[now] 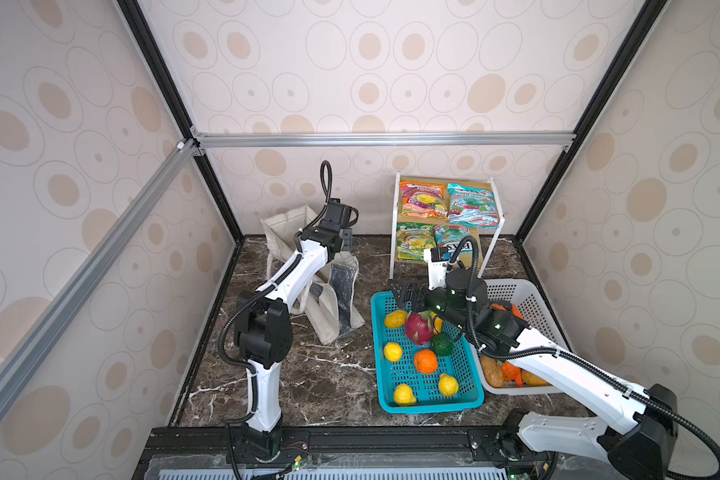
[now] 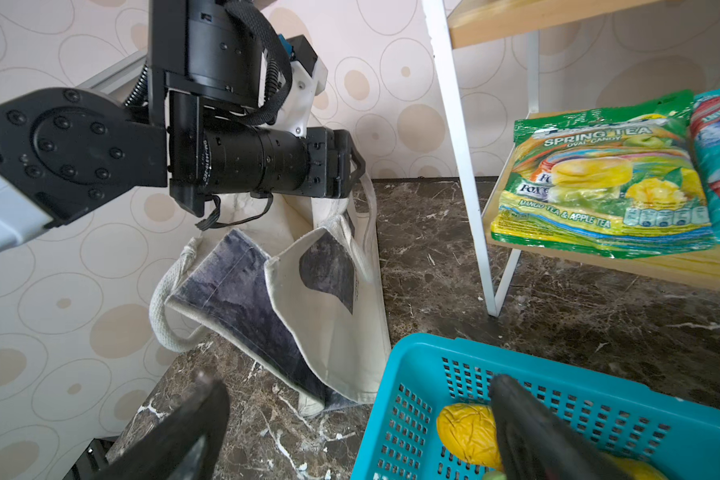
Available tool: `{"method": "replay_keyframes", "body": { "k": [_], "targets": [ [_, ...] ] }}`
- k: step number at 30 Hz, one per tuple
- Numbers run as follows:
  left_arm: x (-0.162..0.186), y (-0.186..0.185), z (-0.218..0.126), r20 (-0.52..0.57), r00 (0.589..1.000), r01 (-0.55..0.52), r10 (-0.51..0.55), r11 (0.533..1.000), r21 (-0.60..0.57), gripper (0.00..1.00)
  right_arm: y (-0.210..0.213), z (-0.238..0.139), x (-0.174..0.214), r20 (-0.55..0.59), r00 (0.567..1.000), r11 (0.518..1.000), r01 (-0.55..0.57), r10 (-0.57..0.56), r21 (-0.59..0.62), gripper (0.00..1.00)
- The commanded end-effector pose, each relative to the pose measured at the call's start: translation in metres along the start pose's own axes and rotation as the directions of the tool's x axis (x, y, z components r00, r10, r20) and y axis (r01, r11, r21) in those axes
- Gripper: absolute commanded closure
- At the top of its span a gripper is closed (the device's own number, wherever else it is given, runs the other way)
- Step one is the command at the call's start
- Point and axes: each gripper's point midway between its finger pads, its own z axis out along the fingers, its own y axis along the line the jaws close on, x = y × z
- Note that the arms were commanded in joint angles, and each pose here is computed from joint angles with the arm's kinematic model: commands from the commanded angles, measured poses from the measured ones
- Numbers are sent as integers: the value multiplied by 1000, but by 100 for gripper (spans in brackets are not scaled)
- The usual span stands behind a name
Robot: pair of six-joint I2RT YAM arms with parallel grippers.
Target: Place the food into the grocery bag and tie it
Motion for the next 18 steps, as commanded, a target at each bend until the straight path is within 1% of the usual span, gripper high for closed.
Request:
{"method": "replay_keyframes", "body": {
  "k": [1,2,3,4,5,12,16,17,18],
  "targets": [
    [4,1,-17,-12,1000,-16,17,999,40,78,-1,-8,-12,50,999,1000,-8,8,2,0],
    [7,-1,-22,-16,1000,-22,23,998,58,87,-1,-8,-11,48,999,1000,-7,7,0,0],
    [11,0,-25,-28,999,-28,30,997,69,93,0,-8,-11,47,999,1000,-5,6,-5,0],
    [15,-1,-32,-38,998,-39,42,996,85,98,1,-7,-10,43,999,1000,-6,6,-13,0],
    [19,-2,-39,-50,997,-51,56,994,100,100,3,-7,-10,39,999,1000,-6,7,-20,0],
    [63,-13,-88,-88,986,-112,140,956,270,100,7,4,-3,18,999,998,-29,30,-49,0],
    [69,-25,-109,-98,979,-134,177,929,344,100,10,17,3,-3,998,996,-60,60,-65,0],
    [71,-31,-113,-99,977,-139,187,920,367,96,11,20,5,-12,998,995,-69,68,-72,0],
    [73,-37,-118,-99,976,-143,195,911,387,86,15,23,7,-25,997,993,-80,78,-85,0]
  ]
}}
